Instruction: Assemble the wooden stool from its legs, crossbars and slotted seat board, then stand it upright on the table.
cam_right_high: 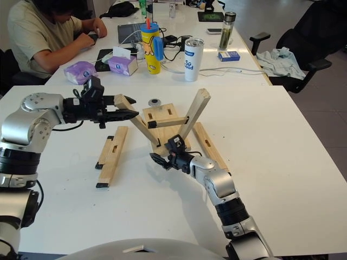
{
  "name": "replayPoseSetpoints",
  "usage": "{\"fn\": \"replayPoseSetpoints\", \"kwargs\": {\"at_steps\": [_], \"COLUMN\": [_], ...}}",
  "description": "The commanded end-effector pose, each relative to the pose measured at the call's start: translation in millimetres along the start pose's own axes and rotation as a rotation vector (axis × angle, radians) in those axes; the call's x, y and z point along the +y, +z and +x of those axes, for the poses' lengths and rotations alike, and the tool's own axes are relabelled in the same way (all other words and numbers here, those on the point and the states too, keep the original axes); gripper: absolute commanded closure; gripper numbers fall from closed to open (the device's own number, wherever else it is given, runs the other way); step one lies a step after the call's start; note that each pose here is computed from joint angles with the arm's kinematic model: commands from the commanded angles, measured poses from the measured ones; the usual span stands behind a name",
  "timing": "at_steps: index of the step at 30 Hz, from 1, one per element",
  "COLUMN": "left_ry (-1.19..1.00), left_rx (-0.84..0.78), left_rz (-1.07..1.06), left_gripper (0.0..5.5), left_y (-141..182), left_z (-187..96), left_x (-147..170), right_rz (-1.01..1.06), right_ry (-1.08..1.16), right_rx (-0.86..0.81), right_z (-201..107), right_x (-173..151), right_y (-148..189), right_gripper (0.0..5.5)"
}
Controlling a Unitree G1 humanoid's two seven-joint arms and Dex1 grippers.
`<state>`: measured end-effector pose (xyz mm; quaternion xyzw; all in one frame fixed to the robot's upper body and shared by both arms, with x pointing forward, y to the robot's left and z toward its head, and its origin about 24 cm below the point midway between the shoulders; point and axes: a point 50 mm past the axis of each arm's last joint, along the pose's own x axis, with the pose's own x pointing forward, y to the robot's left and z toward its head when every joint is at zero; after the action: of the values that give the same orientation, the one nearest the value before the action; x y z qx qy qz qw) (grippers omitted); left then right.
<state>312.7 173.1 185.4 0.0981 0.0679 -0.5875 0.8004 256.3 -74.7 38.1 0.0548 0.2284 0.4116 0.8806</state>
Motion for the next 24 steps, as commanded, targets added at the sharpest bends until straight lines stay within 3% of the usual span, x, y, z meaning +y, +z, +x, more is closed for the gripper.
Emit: {"fn": "replayPoseSetpoints", "kwargs": {"at_steps": [1,12,18,20,24], "left_ry": [-0.053,-0.075,-0.026,-0.007,0.006], "left_rx": [0.068,0.029,0.1,0.114,0.107], "left_rz": [-0.108,-0.112,-0.135,-0.143,-0.147], "left_gripper": [3.43,3.43,3.43,3.43,3.43], "left_y": [-36.3,-55.7,-81.0,-85.6,-83.7], "left_z": [18.4,34.8,44.4,42.6,35.3], "left_x": [-15.0,-34.8,-36.7,-34.5,-30.5], "right_rz": [0.145,0.16,0.151,0.142,0.147], "right_ry": [-0.021,0.0,0.002,0.004,0.036], "right_rx": [0.221,0.254,0.249,0.182,-0.196], "right_z": [-1.8,-1.2,-1.1,-1.3,-21.1], "right_x": [-0.9,2.2,0.8,0.6,1.4], "right_y": [-46.6,-51.0,-50.3,-43.2,3.3], "right_gripper": [1.49,1.49,1.49,1.49,1.74]}}
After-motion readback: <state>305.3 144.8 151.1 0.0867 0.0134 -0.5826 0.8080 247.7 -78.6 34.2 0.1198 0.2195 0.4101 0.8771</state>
